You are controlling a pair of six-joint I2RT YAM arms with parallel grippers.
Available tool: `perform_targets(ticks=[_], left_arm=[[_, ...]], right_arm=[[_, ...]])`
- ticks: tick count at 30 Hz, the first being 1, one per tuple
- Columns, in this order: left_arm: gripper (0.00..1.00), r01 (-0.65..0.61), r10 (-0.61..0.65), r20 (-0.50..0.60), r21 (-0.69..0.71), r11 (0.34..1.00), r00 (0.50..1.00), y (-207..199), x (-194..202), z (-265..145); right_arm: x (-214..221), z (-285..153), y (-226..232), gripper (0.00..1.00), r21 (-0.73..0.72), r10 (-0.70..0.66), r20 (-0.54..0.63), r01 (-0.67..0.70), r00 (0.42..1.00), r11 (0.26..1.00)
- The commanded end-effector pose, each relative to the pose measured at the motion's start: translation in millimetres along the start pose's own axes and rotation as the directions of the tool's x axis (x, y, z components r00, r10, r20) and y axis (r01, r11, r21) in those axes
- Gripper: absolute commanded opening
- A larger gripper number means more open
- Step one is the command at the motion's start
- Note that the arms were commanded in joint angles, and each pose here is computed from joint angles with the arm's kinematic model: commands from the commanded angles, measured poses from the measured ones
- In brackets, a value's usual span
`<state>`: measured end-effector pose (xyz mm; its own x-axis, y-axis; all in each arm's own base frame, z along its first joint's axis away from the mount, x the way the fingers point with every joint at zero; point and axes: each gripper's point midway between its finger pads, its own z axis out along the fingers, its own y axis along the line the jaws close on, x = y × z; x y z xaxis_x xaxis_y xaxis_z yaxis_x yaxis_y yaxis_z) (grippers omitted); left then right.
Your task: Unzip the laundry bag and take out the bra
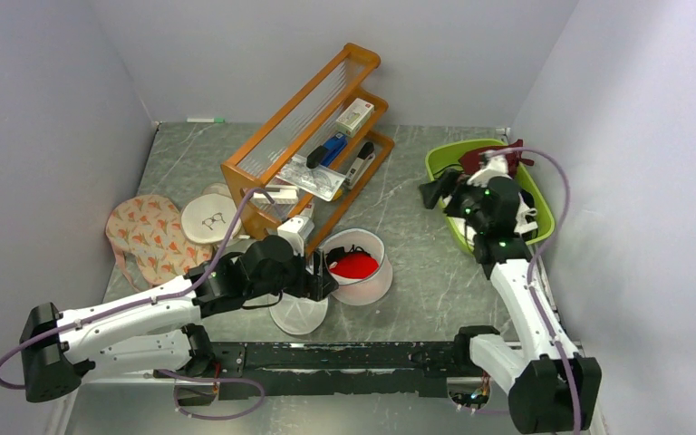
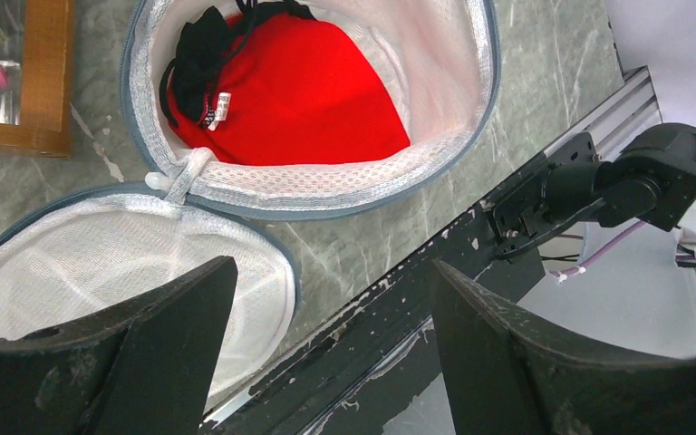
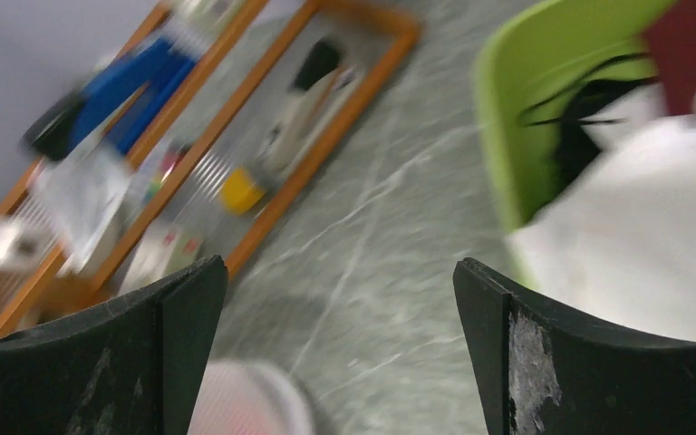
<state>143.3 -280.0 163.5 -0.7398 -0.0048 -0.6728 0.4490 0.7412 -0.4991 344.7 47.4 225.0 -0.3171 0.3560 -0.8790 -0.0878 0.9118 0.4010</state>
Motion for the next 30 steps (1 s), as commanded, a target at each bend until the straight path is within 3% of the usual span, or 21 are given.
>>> perform_targets(ticks=[1, 7, 12, 22, 30], left_arm=[[0.89, -0.002, 0.003, 0.026, -0.013, 1.0, 1.0, -3, -12, -2], [0.9, -0.003, 0.006, 0.046, -0.055, 0.999, 0.999, 3, -17, -4], [0.91, -0.021, 0.026, 0.038, -0.106, 0.994, 0.999, 11, -18, -5], [0.93, -0.01, 0.024, 0.064, -0.205, 0.979, 0.998, 26, -26, -7], [0.92, 0.011, -0.003, 0.032, -0.236, 0.972, 0.999, 28, -18, 9]], right_arm=[[42, -5, 63, 0.97, -0.245, -0.117, -0.133, 0.082, 0.984, 0.966], [102, -23, 112, 0.94, -0.391, -0.217, -0.292, 0.091, 0.932, 0.916], [107, -49, 144, 0.92, -0.445, -0.302, -0.282, 0.155, 0.911, 0.882], [142, -88, 188, 0.54, -0.628, -0.376, -0.367, 0.072, 0.851, 0.775], [213, -111, 189, 0.42, -0.628, -0.41, -0.499, 0.008, 0.763, 0.778]])
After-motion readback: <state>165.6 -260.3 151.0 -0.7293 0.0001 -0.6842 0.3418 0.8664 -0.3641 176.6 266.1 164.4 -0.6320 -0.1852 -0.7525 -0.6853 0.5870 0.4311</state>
